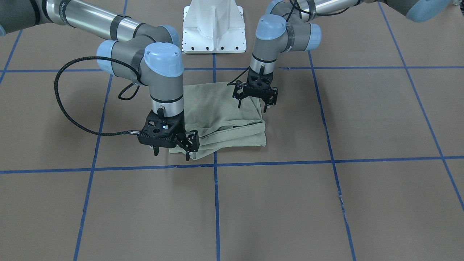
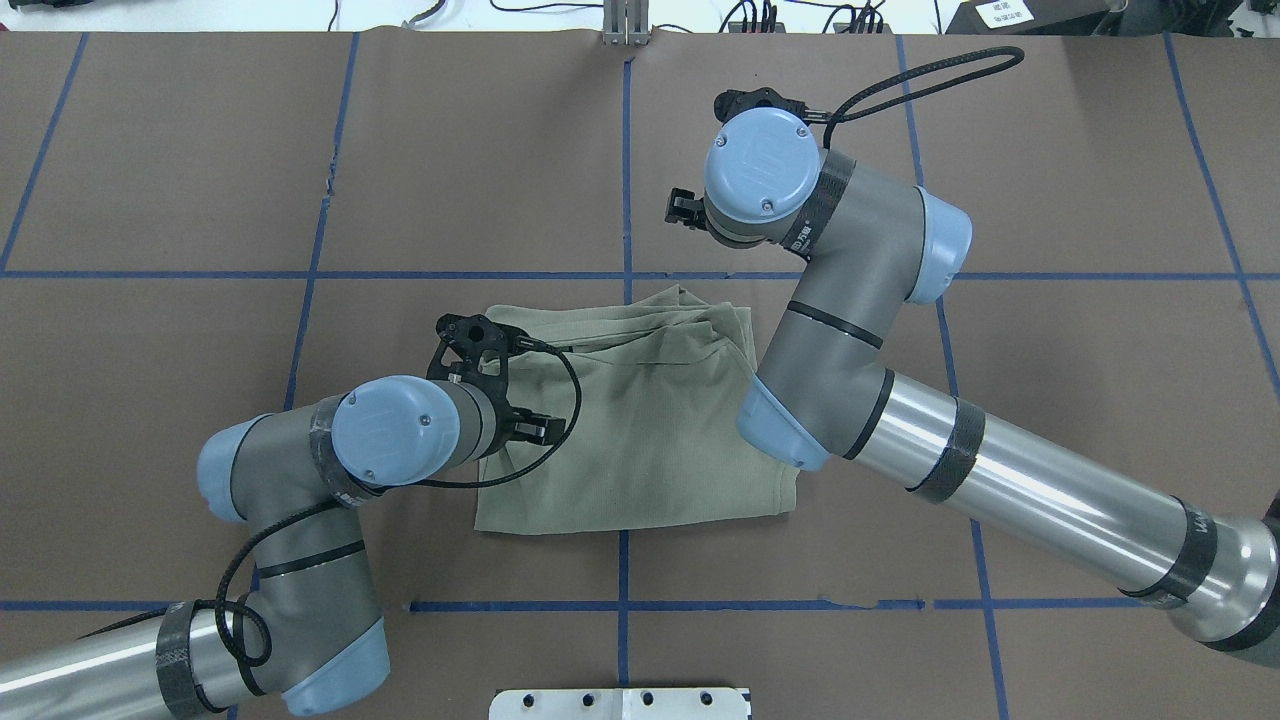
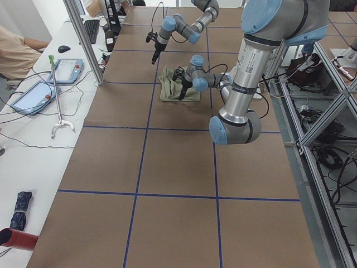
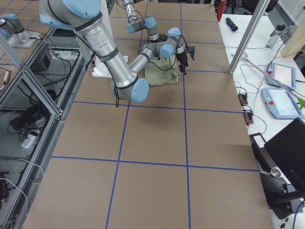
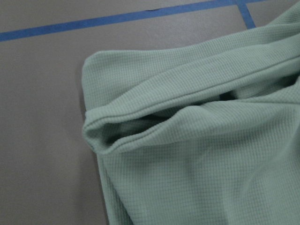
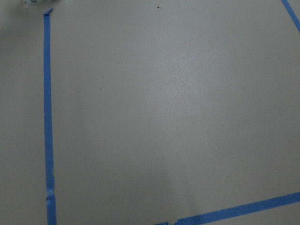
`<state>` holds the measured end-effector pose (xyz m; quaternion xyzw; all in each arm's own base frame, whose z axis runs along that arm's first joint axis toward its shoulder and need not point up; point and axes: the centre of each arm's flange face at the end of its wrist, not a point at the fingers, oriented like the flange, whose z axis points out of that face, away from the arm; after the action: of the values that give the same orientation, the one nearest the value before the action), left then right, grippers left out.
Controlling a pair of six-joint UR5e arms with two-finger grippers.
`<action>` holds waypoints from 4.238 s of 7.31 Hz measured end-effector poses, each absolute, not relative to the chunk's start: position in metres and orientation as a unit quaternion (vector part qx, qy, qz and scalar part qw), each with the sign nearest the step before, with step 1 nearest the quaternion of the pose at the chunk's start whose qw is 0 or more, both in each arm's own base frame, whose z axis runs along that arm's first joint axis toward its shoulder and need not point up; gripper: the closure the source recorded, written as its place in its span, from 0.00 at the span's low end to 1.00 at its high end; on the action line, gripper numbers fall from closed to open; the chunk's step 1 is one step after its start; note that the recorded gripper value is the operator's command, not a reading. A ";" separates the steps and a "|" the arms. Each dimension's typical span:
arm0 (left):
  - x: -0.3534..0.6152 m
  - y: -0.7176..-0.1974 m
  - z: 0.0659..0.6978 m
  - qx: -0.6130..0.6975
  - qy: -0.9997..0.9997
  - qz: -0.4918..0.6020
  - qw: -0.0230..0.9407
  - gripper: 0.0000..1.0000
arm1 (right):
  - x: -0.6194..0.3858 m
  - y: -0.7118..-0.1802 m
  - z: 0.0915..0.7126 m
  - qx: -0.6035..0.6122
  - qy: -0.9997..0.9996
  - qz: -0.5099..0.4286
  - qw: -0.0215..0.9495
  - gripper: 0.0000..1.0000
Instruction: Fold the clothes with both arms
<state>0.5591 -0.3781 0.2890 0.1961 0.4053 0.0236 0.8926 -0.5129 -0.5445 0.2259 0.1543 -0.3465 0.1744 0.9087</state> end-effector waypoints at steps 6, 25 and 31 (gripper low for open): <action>0.515 -0.601 0.346 0.241 0.322 -0.068 0.913 0.00 | -0.512 -0.543 0.240 0.156 -0.351 0.174 0.907 0.00; 0.464 -0.591 0.346 0.237 0.419 -0.012 0.876 0.00 | -0.564 -0.508 0.278 0.154 -0.319 0.226 0.908 0.00; 0.356 -0.556 0.339 0.242 0.396 0.080 0.882 0.00 | -0.421 -0.605 0.310 0.102 -0.322 0.046 0.940 0.00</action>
<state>0.3562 -0.5560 0.3388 0.2422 0.3960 0.0799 0.8821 -0.4215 -0.6050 0.3099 0.1024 -0.3218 0.0461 0.9401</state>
